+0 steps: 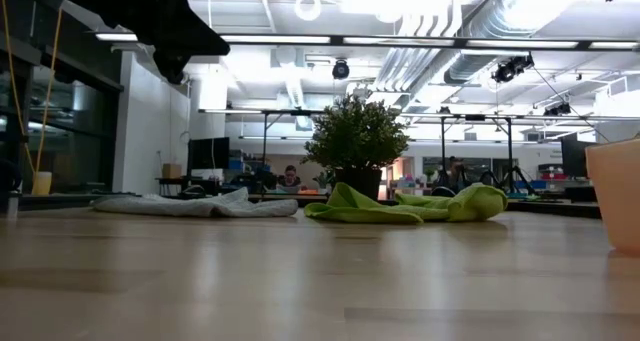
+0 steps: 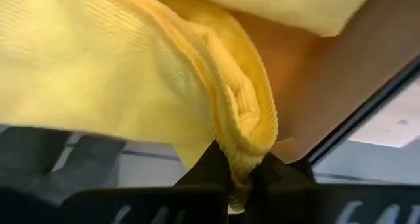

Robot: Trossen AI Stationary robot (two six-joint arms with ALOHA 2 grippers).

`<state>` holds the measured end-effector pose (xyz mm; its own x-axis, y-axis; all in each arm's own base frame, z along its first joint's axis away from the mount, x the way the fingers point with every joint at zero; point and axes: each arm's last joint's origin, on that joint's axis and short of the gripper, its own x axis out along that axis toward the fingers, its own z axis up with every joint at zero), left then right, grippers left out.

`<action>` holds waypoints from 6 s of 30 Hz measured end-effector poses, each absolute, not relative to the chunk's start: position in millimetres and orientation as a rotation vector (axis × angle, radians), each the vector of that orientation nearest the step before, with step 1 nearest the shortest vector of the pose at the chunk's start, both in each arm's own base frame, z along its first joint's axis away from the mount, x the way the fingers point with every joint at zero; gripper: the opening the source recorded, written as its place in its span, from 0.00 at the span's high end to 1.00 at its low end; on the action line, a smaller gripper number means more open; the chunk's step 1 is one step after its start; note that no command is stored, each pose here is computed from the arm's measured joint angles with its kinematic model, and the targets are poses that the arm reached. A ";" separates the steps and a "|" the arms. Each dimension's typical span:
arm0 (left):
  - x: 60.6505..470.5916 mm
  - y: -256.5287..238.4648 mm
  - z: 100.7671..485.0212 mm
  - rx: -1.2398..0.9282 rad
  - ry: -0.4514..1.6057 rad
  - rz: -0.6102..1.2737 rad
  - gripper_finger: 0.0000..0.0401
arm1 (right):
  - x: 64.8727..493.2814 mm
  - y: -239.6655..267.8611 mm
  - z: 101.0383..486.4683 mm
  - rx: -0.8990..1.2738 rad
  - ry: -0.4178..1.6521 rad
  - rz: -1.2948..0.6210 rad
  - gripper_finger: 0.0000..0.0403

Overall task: Fold microfiber towels
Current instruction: Put the folded yellow microfiber towel into the orange bin

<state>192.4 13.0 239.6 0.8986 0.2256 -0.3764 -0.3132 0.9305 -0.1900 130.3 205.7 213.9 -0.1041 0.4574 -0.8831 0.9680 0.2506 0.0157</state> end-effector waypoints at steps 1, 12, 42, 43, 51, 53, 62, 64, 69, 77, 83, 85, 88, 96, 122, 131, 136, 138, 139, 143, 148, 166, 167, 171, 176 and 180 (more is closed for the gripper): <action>192.4 13.1 239.6 -0.250 0.357 0.285 1.00 | 130.0 205.5 212.1 1.315 1.703 -0.801 1.00; 192.4 13.1 239.6 -0.250 0.357 0.286 1.00 | 127.8 208.2 203.9 1.265 1.833 -0.891 1.00; 192.4 13.1 239.5 -0.250 0.358 0.284 1.00 | 123.1 203.1 195.5 1.168 1.858 -1.049 0.59; 192.4 13.0 239.5 -0.250 0.358 0.284 1.00 | 123.2 202.4 199.2 1.167 1.843 -1.041 0.59; 192.4 13.0 239.5 -0.250 0.358 0.284 1.00 | 131.4 203.8 248.0 1.109 1.626 -0.957 0.58; 192.4 13.1 239.5 -0.249 0.359 0.285 1.00 | 138.0 210.1 250.0 1.115 1.618 -0.792 0.60; 192.4 13.1 239.5 -0.249 0.358 0.286 1.00 | 145.5 217.9 217.7 0.830 1.802 -0.415 0.97; 192.4 13.1 239.5 -0.249 0.358 0.286 1.00 | 147.9 214.6 213.3 0.729 1.852 -0.342 0.96; 192.3 13.1 239.2 -0.249 0.361 0.286 1.00 | 148.8 210.8 203.5 0.547 1.970 -0.212 0.99; 192.1 13.1 238.8 -0.249 0.366 0.286 1.00 | 149.4 222.0 179.3 0.413 2.088 -0.104 1.00; 192.1 13.1 238.8 -0.249 0.366 0.286 1.00 | 152.0 227.1 164.9 0.374 2.142 -0.057 1.00; 192.1 13.1 238.8 -0.249 0.366 0.286 1.00 | 153.8 229.3 160.1 0.356 2.134 -0.027 1.00; 192.1 13.1 238.8 -0.249 0.366 0.286 1.00 | 156.4 231.9 151.9 0.316 2.113 -0.003 1.00; 192.1 13.1 238.8 -0.249 0.365 0.287 1.00 | 160.0 231.1 144.2 0.268 2.058 -0.063 1.00; 239.3 -19.2 196.6 -0.300 0.539 -0.085 1.00 | 205.1 210.9 195.5 0.543 1.634 0.109 1.00; 336.6 -63.7 151.9 -0.062 0.701 -0.190 1.00 | 202.1 205.8 214.6 0.556 1.537 0.133 1.00; 385.8 -77.8 141.6 -0.037 0.682 -0.188 1.00 | 200.9 208.7 215.1 0.519 1.523 0.185 1.00; 401.5 -82.3 139.4 -0.027 0.655 -0.197 1.00 | 200.8 209.1 215.3 0.513 1.517 0.190 1.00; 408.9 -84.5 138.6 -0.027 0.636 -0.202 1.00 | 200.7 209.2 215.3 0.513 1.516 0.192 1.00; 431.6 -91.0 128.1 -0.038 0.597 -0.209 1.00 | 201.8 209.5 215.6 0.519 1.499 0.182 1.00; 452.0 -95.2 118.3 -0.083 0.520 -0.208 1.00 | 203.5 210.7 216.2 0.509 1.471 0.205 1.00; 472.0 -105.0 100.8 -0.095 0.442 -0.286 1.00 | 216.9 229.3 164.3 0.440 1.592 0.179 1.00; 472.6 -105.2 102.7 -0.088 0.424 -0.295 1.00 | 216.5 229.3 163.8 0.437 1.595 0.175 1.00; 473.0 -105.4 103.9 -0.064 0.408 -0.307 1.00 | 218.0 230.5 157.2 0.427 1.603 0.158 1.00; 473.0 -105.3 104.0 -0.062 0.407 -0.307 1.00 | 224.4 235.3 137.7 0.423 1.618 0.154 1.00; 473.0 -105.3 103.9 -0.062 0.409 -0.306 1.00 | 234.9 236.4 134.0 0.472 1.556 0.148 1.00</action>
<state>473.0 -105.3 103.9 0.8723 -0.3050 -0.3821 0.2801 0.9523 -0.1207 234.9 236.4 134.0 0.0270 0.3832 -0.9233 0.2022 0.9024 0.3805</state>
